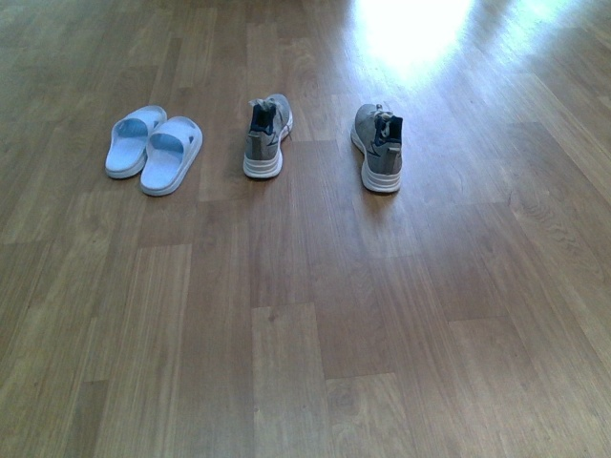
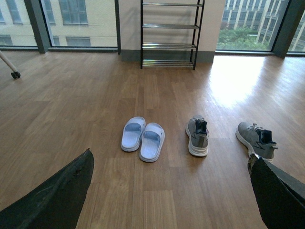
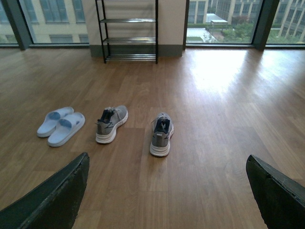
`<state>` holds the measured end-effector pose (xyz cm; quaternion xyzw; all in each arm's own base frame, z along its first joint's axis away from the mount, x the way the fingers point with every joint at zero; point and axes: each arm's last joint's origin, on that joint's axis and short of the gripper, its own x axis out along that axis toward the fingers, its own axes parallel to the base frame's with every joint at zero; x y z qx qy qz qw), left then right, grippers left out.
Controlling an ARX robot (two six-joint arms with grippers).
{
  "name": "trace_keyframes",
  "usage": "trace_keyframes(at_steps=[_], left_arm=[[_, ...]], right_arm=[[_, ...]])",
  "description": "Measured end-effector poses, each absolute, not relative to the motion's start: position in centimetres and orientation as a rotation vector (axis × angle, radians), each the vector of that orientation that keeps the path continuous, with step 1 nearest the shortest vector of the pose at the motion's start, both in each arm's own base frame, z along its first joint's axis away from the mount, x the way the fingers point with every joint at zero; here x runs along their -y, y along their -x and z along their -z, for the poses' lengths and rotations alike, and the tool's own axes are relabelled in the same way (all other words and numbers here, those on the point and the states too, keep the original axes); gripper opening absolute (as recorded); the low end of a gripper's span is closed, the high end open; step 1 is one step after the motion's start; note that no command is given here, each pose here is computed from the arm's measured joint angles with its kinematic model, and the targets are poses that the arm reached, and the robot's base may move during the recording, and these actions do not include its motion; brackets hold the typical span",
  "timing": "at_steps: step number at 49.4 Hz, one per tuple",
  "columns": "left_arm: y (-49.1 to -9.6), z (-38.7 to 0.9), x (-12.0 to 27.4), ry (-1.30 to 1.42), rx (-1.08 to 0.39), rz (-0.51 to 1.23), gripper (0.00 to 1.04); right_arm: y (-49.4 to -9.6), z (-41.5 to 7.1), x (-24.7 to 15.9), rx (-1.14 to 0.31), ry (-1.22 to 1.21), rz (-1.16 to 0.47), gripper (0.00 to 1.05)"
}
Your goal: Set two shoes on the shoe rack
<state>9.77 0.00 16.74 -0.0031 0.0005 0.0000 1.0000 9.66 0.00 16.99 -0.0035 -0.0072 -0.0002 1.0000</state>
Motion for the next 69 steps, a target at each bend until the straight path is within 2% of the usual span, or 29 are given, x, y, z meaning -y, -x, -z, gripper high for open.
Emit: trace_keyframes(at_steps=[69], left_arm=[[-9.77, -16.74, 0.00, 0.006, -0.001, 0.000, 0.95]], right_arm=[[-9.66, -16.99, 0.00, 0.014, 0.007, 0.000, 0.95]])
